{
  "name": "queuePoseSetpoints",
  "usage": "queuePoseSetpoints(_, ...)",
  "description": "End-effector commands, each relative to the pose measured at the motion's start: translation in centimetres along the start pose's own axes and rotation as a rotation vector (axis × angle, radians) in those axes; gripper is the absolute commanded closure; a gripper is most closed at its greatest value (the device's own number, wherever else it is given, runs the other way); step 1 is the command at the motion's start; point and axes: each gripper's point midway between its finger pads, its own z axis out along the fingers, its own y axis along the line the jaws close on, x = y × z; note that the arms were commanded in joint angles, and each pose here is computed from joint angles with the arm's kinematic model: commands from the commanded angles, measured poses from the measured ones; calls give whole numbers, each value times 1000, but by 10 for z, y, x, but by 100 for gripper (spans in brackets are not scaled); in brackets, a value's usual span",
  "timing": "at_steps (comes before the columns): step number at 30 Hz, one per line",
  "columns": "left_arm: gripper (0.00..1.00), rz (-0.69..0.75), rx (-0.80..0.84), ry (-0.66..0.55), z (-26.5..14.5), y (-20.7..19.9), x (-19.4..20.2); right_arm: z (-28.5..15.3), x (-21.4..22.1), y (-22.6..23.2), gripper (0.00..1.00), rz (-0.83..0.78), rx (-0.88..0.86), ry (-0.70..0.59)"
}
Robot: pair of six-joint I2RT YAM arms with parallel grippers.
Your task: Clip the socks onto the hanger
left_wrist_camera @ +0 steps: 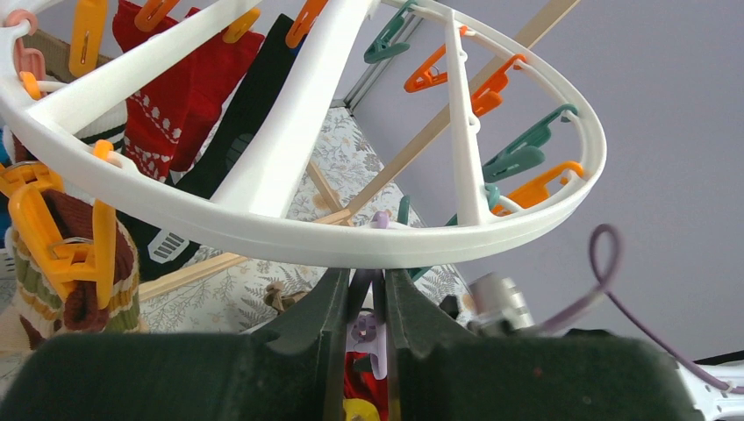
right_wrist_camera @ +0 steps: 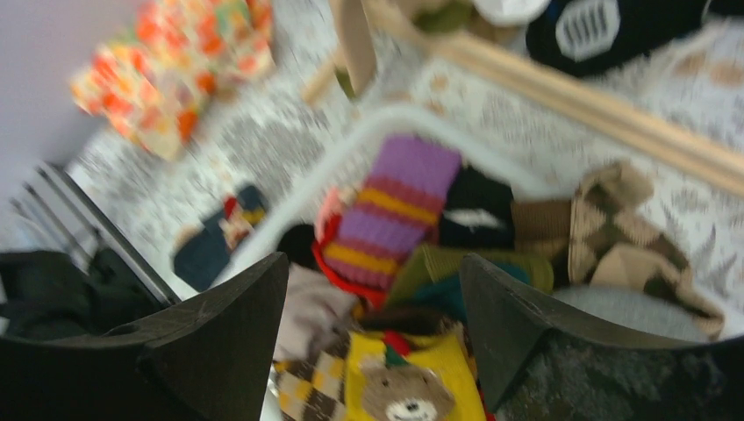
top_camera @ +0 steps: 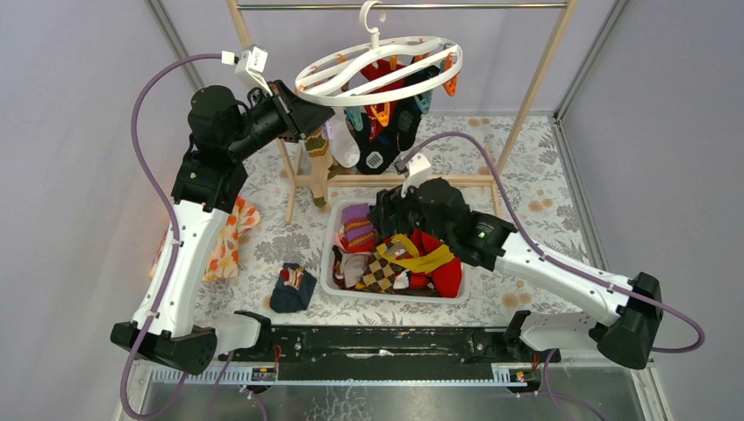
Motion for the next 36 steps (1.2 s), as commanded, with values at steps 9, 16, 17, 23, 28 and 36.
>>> queuePoseSetpoints(9,100,25,-9,8,0,5,0,-9,79,-13,37,-64,-14,277)
queuePoseSetpoints(16,100,44,-3,11,-2,4,2,-1,57,-11,85,-75,5,239)
queuePoseSetpoints(17,100,48,-2,9,-3,3,1,-2,50,-8,91,-77,-1,224)
queuePoseSetpoints(23,100,54,0,10,-3,3,1,-15,17,14,100,-61,-85,178)
queuePoseSetpoints(28,100,60,2,8,-5,2,1,-29,-4,29,100,-48,-154,127)
queuePoseSetpoints(36,100,68,13,8,-5,0,1,-53,-57,44,100,-17,-191,5)
